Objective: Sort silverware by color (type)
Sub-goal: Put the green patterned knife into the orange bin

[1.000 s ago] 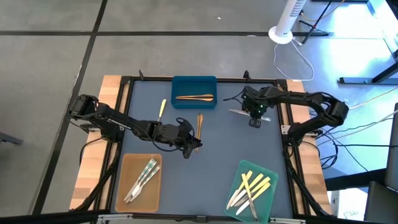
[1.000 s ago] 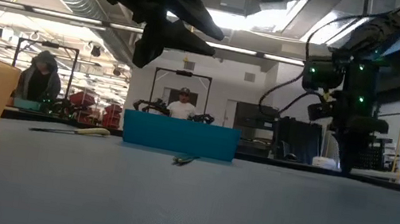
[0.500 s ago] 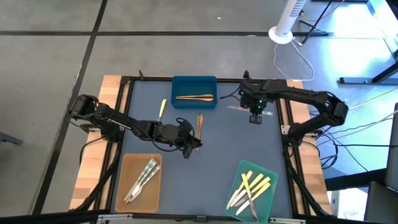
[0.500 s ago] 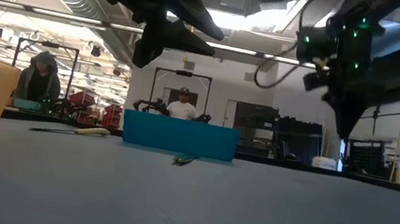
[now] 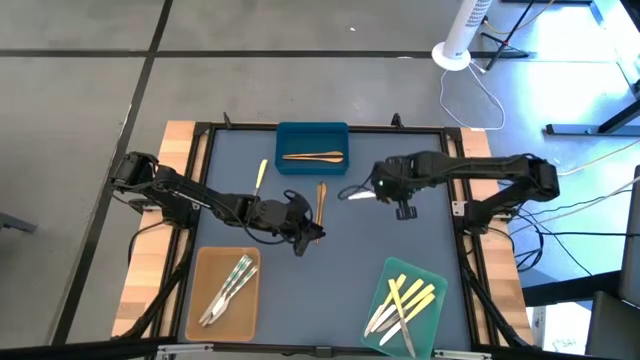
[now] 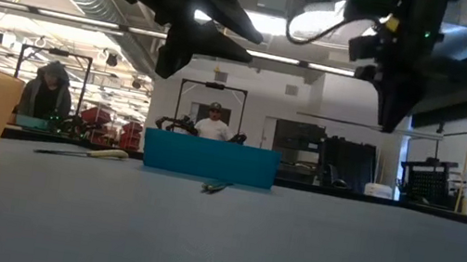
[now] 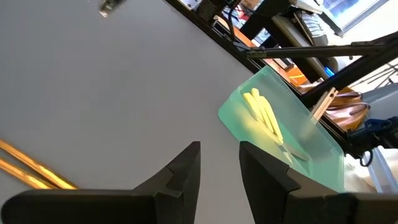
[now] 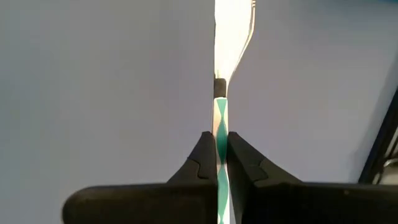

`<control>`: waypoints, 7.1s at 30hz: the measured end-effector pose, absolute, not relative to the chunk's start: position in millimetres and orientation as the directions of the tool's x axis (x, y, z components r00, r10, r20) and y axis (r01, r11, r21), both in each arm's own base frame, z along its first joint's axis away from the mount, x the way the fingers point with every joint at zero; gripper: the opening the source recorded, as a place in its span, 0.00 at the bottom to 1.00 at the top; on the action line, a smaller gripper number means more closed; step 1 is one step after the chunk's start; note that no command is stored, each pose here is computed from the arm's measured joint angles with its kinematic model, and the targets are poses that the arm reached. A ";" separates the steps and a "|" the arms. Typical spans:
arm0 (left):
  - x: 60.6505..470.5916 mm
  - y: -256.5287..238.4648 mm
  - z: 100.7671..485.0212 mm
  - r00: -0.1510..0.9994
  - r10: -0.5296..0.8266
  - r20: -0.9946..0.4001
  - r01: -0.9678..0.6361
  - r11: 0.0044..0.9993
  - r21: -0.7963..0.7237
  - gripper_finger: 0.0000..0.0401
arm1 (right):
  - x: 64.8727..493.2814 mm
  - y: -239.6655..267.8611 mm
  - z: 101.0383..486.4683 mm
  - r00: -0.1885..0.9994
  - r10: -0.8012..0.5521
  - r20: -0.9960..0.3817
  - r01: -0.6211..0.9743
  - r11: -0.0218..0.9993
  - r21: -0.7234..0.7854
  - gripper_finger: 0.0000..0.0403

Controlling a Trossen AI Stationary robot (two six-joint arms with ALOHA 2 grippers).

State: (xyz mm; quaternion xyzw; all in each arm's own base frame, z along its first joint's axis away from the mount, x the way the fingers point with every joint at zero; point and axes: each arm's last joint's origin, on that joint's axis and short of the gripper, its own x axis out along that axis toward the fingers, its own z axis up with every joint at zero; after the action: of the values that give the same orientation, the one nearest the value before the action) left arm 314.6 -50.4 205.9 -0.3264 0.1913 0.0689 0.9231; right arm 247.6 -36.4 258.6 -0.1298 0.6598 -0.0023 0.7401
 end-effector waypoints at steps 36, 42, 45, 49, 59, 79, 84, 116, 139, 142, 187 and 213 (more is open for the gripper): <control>317.0 -46.2 209.0 0.927 -0.078 -0.368 -0.289 0.479 -0.829 0.26 | 291.6 126.9 244.2 0.585 0.002 -0.811 -0.685 0.537 -0.492 0.00; 316.3 -48.8 208.3 0.923 -0.083 -0.374 -0.320 0.373 -0.871 0.26 | 309.9 135.1 238.0 0.669 0.033 -0.743 -0.662 0.482 -0.574 0.00; 315.4 -50.4 206.7 0.917 -0.084 -0.390 -0.341 0.345 -0.875 0.26 | 316.4 138.6 238.6 0.706 0.069 -0.705 -0.645 0.472 -0.600 0.00; 315.2 -53.6 204.6 0.912 -0.092 -0.400 -0.357 0.302 -0.884 0.26 | 320.4 141.7 243.5 0.738 0.134 -0.661 -0.631 0.484 -0.606 0.00; 314.6 -63.4 202.6 0.908 -0.120 -0.402 -0.375 0.197 -0.906 0.26 | 322.2 145.2 242.3 0.722 0.218 -0.656 -0.664 0.483 -0.571 0.00; 340.2 -77.8 162.0 0.930 -0.182 -0.318 -0.330 -0.039 -0.943 0.26 | 325.0 148.2 243.1 0.726 0.274 -0.631 -0.671 0.481 -0.564 0.00; 343.6 -79.6 159.7 0.940 -0.189 -0.283 -0.300 -0.071 -0.951 0.26 | 325.9 149.7 244.7 0.724 0.314 -0.614 -0.679 0.479 -0.556 0.00; 351.0 -85.6 166.0 0.904 -0.305 -0.299 -0.368 -0.199 -0.908 0.26 | 325.1 163.7 246.2 0.726 0.386 -0.569 -0.687 0.429 -0.586 0.00; 351.6 -86.0 168.7 0.908 -0.316 -0.276 -0.355 -0.231 -0.906 0.26 | 333.3 160.1 246.1 0.754 0.393 -0.526 -0.653 0.358 -0.668 0.00; 351.5 -86.3 168.6 0.905 -0.325 -0.276 -0.358 -0.230 -0.905 0.26 | 334.1 160.1 247.3 0.761 0.395 -0.514 -0.644 0.363 -0.674 0.00; 351.2 -86.2 167.9 0.900 -0.332 -0.282 -0.346 -0.152 -0.926 0.09 | 333.9 160.3 247.0 0.756 0.402 -0.516 -0.649 0.361 -0.670 0.32; 357.1 -56.6 167.4 0.930 -0.227 -0.287 -0.217 0.290 -0.932 0.09 | 333.7 161.5 247.6 0.747 0.428 -0.509 -0.661 0.559 -0.500 0.33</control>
State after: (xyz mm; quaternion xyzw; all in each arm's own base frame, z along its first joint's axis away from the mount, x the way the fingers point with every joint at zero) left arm 357.1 -56.6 167.4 -0.5959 0.1864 -0.0034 0.7811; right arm 333.7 161.5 247.6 -0.3490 0.1674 0.3140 0.8670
